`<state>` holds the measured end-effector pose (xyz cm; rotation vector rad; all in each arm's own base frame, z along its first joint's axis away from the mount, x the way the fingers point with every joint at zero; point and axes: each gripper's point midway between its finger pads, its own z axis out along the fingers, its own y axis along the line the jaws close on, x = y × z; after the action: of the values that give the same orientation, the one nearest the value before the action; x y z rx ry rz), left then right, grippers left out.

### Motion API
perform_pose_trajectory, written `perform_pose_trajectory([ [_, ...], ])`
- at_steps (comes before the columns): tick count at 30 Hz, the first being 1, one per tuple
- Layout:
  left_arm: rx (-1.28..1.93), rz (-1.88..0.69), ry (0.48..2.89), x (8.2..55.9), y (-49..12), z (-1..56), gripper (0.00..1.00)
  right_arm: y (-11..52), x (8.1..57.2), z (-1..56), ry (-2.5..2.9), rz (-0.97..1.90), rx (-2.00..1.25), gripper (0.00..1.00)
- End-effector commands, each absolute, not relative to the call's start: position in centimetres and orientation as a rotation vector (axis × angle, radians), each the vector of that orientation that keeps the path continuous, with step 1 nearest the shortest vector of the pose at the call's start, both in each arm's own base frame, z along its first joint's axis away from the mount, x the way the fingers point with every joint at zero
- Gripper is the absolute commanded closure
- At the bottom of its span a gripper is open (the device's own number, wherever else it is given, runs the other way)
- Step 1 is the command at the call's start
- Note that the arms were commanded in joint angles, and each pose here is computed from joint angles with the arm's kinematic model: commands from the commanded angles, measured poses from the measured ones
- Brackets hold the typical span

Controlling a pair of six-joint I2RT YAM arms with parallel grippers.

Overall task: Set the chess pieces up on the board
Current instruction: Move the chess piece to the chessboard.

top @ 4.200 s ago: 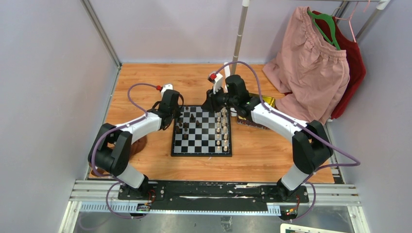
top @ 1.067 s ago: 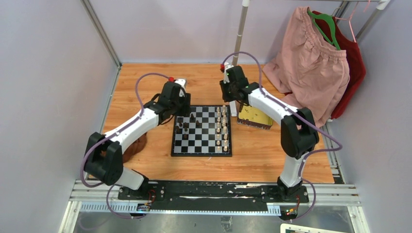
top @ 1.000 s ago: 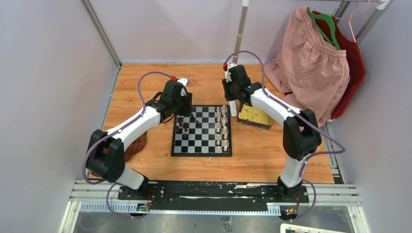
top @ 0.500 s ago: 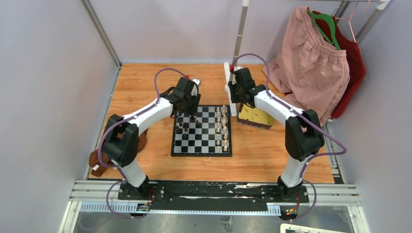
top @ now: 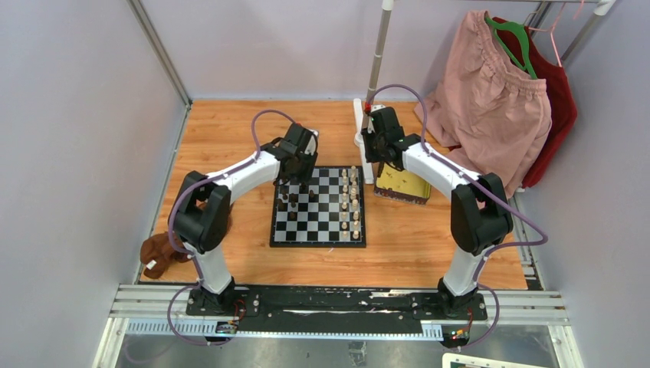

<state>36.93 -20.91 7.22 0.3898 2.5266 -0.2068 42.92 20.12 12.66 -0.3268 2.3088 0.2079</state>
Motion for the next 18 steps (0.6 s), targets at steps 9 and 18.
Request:
perform_pose_trajectory([
  [9,0.377,-0.176,2.516,38.1,-21.3,7.0,0.6,19.7,43.1,13.7,2.283,0.224,-0.294,0.72],
  [18,0.38,-0.168,2.528,38.4,-21.4,6.3,0.61,19.6,43.3,13.4,2.287,0.222,-0.294,0.72],
])
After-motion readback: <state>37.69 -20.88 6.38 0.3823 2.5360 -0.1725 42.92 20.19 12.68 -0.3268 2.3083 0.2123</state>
